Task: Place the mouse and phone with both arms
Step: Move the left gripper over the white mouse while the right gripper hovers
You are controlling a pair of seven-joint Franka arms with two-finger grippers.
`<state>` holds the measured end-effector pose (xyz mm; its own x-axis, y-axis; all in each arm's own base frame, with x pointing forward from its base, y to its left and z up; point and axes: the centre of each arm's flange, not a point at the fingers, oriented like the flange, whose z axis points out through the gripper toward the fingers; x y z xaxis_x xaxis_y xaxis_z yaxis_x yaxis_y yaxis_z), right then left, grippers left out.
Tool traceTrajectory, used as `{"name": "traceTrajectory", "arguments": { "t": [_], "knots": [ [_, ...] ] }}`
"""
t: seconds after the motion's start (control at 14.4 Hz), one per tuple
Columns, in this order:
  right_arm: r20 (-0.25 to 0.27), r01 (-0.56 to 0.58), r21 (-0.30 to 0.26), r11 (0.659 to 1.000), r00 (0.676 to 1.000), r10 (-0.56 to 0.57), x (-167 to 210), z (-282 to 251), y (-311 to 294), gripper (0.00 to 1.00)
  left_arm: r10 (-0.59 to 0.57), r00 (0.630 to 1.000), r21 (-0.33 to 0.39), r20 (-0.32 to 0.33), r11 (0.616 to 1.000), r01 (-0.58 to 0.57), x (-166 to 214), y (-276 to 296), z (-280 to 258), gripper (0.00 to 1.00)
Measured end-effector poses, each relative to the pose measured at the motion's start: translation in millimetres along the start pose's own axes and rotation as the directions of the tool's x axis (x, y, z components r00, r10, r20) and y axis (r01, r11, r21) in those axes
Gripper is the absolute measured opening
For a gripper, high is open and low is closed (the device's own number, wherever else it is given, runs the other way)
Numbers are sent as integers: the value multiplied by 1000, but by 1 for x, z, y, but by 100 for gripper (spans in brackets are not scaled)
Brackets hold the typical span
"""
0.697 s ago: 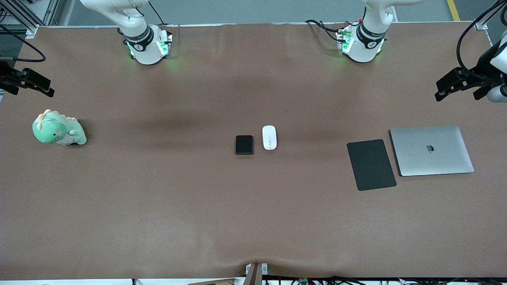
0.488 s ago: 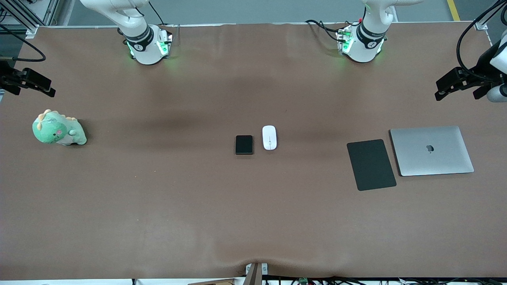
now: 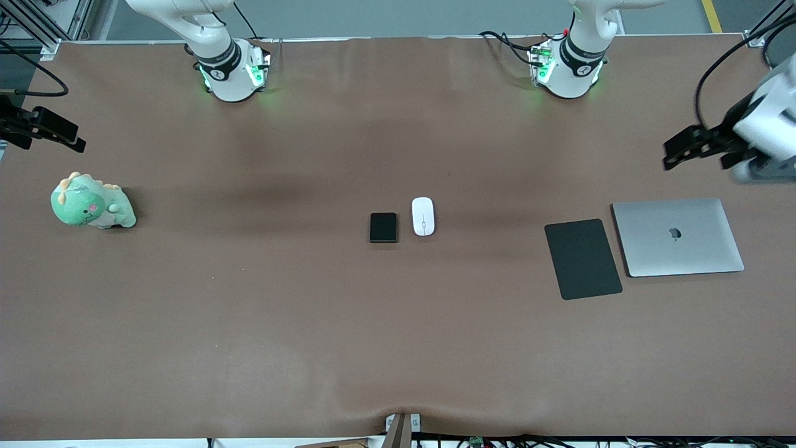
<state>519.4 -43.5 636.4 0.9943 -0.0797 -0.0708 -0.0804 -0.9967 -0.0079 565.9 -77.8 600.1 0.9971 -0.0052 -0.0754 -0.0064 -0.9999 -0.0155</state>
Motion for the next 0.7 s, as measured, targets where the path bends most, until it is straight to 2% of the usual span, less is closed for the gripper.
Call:
{"name": "traceTrajectory", "arguments": {
  "t": [0.35, 0.7],
  "knots": [
    [-3, 1, 0, 1000, 1000, -1, 0, -2, 0, 100, 6, 999, 9, 52, 1000, -6, 20, 135, 81, 100],
    [-8, 11, 0, 1000, 1000, -11, 0, -3, 1, 100, -9, 999, 7, 36, 1000, 9, 0, 251, 172, 100]
  ]
}}
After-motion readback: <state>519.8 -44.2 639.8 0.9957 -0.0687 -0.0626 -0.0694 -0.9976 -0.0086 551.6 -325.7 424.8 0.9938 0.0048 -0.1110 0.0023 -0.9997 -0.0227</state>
